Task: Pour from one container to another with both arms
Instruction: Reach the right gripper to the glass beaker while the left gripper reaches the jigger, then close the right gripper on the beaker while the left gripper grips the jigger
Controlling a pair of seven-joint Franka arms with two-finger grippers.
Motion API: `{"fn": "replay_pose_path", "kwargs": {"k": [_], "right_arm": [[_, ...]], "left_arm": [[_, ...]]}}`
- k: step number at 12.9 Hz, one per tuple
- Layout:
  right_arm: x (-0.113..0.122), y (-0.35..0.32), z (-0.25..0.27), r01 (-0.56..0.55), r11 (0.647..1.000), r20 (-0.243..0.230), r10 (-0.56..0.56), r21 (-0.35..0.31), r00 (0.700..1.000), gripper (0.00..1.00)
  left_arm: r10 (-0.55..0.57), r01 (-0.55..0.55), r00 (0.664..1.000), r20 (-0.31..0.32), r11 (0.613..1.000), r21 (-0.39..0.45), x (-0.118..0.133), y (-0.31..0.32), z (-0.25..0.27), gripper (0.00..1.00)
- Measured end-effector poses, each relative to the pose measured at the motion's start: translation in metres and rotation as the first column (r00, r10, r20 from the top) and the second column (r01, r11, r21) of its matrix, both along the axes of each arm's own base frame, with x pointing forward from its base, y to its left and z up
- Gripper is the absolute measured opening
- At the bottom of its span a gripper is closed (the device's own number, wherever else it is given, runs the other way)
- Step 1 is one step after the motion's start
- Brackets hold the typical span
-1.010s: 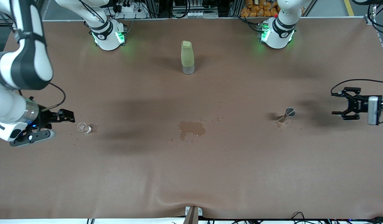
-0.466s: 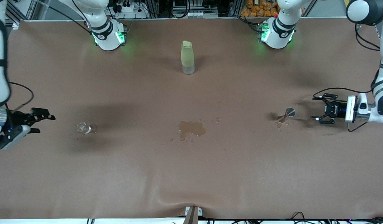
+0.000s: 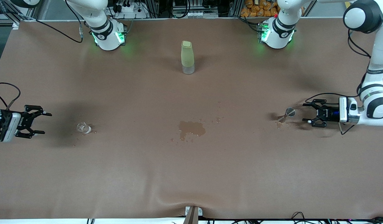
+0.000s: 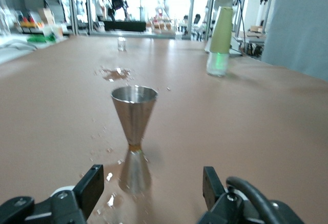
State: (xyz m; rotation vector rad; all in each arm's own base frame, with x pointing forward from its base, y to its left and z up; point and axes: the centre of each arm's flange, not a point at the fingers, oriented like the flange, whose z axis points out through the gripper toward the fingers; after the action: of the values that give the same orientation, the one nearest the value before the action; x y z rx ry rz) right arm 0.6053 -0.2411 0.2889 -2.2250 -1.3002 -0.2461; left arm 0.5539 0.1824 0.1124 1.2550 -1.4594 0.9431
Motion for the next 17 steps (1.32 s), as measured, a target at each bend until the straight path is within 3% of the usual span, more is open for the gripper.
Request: {"fn": "replay_pose_path", "kwargs": {"k": [2,6,8,11,15,17], "right_arm": [[-0.006,-0.002,-0.011,-0.051,0.999,0.033,0.05,0.018,0.998,1.0],[-0.004,0.01,-0.016,-0.154,0.987,0.113,0.149,0.042,0.982,1.0],[-0.006,0.017,-0.029,-0.258,0.965,0.226,0.24,0.051,0.944,1.0],[-0.017,0.016,-0.055,-0.382,0.923,0.384,0.339,0.04,0.859,1.0],[-0.029,0.015,-0.107,-0.41,0.902,0.534,0.284,0.133,0.796,1.0],[-0.04,0.01,-0.139,-0.399,0.896,0.572,0.226,0.197,0.789,1.0]], "left_arm": [[0.003,-0.003,1.0,0.003,1.0,-0.03,0.003,-0.016,-0.013,0.8],[0.018,-0.018,1.0,-0.004,0.998,-0.057,0.005,-0.032,-0.022,0.79],[0.02,-0.021,1.0,-0.009,0.998,-0.062,0.003,-0.034,-0.023,0.79],[0.026,-0.027,1.0,-0.014,0.997,-0.068,0.002,-0.038,-0.026,0.77],[0.038,-0.04,0.999,-0.026,0.996,-0.085,0.0,-0.049,-0.03,0.73],[0.041,-0.044,0.999,-0.028,0.995,-0.087,0.001,-0.053,-0.032,0.72]]}}
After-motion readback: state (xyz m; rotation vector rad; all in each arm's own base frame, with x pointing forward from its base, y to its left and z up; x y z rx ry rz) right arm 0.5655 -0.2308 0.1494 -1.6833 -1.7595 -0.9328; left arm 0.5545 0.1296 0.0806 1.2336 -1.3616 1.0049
